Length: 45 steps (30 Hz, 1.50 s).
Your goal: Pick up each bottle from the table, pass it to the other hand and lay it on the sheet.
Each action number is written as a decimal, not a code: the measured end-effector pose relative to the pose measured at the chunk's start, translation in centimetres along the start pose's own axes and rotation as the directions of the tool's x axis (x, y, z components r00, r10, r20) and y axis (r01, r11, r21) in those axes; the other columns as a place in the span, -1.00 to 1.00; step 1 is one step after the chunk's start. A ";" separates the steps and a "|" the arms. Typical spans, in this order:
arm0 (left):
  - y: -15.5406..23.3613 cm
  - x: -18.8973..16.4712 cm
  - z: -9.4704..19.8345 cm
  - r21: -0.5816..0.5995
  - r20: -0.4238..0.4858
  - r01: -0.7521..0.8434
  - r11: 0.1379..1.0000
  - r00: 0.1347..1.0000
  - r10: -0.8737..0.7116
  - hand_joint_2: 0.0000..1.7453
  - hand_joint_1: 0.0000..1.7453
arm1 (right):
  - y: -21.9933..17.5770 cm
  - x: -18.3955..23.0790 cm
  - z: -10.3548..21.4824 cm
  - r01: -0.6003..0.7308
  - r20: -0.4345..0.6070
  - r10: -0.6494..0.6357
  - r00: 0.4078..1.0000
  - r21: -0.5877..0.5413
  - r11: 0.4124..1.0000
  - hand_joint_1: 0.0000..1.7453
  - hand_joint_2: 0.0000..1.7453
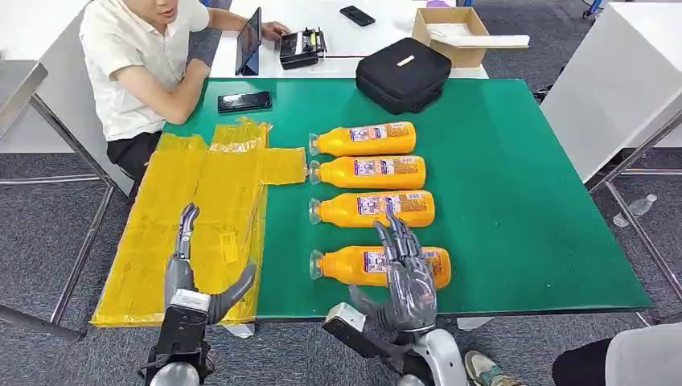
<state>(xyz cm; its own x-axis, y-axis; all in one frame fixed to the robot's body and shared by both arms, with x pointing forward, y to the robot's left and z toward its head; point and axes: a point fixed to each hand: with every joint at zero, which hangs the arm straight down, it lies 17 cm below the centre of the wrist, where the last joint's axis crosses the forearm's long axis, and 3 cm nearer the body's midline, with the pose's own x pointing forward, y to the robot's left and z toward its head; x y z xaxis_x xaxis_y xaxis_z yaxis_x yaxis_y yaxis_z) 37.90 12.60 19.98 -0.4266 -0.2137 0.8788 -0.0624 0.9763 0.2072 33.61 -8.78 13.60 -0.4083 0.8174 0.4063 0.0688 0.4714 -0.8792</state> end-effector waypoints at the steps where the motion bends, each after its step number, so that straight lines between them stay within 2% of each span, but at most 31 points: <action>1: -0.1 -0.1 0.0 -0.003 -0.002 -0.002 1.000 1.000 0.002 1.00 -1.00 | 0.9 -0.9 0.5 -0.020 -0.026 0.021 0.999 0.036 0.999 -1.00 1.00; 8: -1.0 -0.8 0.4 -0.026 -0.027 -0.064 0.998 0.998 0.063 1.00 -1.00 | 4.2 -4.8 3.4 -0.089 -0.092 0.108 0.990 0.188 0.978 -1.00 1.00; 21: -1.6 -1.5 0.7 -0.037 -0.045 -0.080 0.996 0.996 0.078 1.00 -1.00 | 6.2 -6.7 5.6 -0.119 -0.125 0.159 0.979 0.278 0.953 -1.00 1.00; 30: -2.4 -1.5 0.9 -0.054 -0.050 -0.124 0.991 0.991 0.121 1.00 -1.00 | 6.6 -8.2 6.5 -0.179 -0.139 0.230 0.963 0.309 0.934 -1.00 1.00; 45: -2.5 -1.4 0.9 -0.053 -0.048 -0.136 0.989 0.990 0.134 1.00 -1.00 | 3.2 -13.1 4.6 -0.319 -0.166 0.372 0.913 0.276 0.906 -1.00 1.00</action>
<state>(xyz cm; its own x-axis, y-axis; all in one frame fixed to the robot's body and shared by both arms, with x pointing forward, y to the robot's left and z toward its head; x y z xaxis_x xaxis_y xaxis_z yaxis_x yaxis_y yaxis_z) 37.83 10.48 17.89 -0.3878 -0.0826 0.9181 0.0445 0.9931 0.1082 34.95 -19.48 4.30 -0.1962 0.9769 0.0849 -0.0589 0.0747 -0.9955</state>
